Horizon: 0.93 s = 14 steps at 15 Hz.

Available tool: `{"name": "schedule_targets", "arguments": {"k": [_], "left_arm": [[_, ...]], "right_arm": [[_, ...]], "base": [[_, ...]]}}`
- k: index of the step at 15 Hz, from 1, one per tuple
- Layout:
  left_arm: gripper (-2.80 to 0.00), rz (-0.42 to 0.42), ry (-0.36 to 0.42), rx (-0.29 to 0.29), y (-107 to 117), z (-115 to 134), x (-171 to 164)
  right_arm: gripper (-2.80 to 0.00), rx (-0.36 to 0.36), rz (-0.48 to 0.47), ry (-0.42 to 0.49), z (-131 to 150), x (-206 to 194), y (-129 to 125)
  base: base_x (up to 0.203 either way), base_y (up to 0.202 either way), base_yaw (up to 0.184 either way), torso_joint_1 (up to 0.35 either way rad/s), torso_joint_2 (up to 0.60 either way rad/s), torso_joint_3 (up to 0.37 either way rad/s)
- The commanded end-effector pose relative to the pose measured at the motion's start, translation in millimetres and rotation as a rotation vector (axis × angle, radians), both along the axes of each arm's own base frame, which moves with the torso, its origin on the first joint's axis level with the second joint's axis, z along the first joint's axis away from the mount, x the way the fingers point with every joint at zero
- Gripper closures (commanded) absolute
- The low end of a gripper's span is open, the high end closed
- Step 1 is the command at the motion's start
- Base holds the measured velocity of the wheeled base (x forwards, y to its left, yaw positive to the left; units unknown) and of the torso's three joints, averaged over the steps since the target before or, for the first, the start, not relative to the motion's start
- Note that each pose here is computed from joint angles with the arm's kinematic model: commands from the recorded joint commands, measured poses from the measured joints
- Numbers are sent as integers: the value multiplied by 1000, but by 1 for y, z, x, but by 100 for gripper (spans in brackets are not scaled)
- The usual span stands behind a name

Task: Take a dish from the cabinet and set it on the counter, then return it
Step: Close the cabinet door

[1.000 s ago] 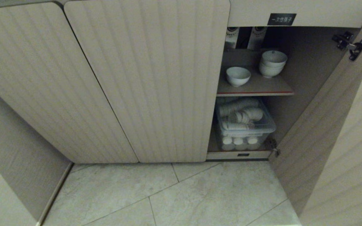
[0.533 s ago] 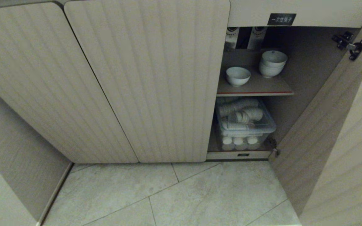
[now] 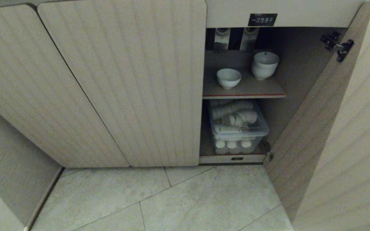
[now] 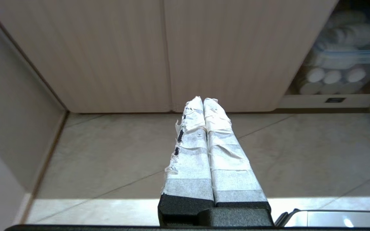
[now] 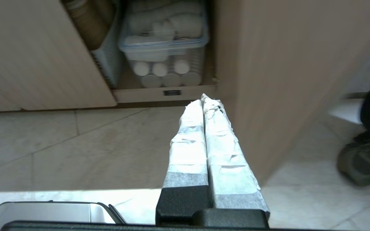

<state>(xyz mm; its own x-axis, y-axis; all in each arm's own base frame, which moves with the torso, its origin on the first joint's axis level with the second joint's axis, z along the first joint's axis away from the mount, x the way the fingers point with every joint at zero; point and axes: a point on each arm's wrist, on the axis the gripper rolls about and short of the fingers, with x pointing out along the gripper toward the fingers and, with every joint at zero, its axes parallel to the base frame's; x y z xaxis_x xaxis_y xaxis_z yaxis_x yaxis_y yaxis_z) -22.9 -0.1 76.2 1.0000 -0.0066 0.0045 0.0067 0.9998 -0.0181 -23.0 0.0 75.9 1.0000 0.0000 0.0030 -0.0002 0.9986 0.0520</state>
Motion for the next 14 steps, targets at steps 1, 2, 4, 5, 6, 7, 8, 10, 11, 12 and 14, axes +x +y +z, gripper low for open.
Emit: {"name": "schedule_targets", "arguments": {"k": [1, 2, 4, 5, 6, 7, 8, 10, 11, 12, 14], "left_arm": [[0, -1, 0, 0, 0, 0, 0], [0, -1, 0, 0, 0, 0, 0], [0, 2, 1, 0, 0, 0, 0], [0, -1, 1, 0, 0, 0, 0], [0, 1, 0, 0, 0, 0, 0], [0, -1, 0, 0, 0, 0, 0], [0, 0, 1, -2, 0, 0, 0], [0, 0, 0, -2, 0, 0, 0], [0, 2, 1, -2, 0, 0, 0], [0, 0, 0, -2, 0, 0, 0], [0, 2, 0, -2, 0, 0, 0]], "right_arm": [[0, 0, 0, 1, 0, 0, 0], [0, 0, 0, 1, 0, 0, 0], [0, 0, 0, 1, 0, 0, 0], [0, 0, 0, 1, 0, 0, 0], [0, 0, 0, 1, 0, 0, 0], [0, 0, 0, 1, 0, 0, 0], [0, 0, 0, 1, 0, 0, 0], [0, 0, 0, 1, 0, 0, 0], [0, 0, 0, 1, 0, 0, 0], [0, 0, 0, 1, 0, 0, 0], [0, 0, 0, 1, 0, 0, 0]], "base": [[0, -196, 2, -1, 4, 4], [0, -190, 1, -2, 2, 2], [0, -195, -1, 3, 1, 1], [0, -196, 2, 2, 11, 7], [0, -194, -1, 8, 3, -4], [0, -194, 1, -2, 7, 2], [0, -202, -2, 2, 2, -2], [0, -197, 1, 5, 2, 4], [0, -193, 0, 2, 7, 6], [0, -196, 0, 5, 4, 0], [0, -197, -1, 3, 5, 0]]}}
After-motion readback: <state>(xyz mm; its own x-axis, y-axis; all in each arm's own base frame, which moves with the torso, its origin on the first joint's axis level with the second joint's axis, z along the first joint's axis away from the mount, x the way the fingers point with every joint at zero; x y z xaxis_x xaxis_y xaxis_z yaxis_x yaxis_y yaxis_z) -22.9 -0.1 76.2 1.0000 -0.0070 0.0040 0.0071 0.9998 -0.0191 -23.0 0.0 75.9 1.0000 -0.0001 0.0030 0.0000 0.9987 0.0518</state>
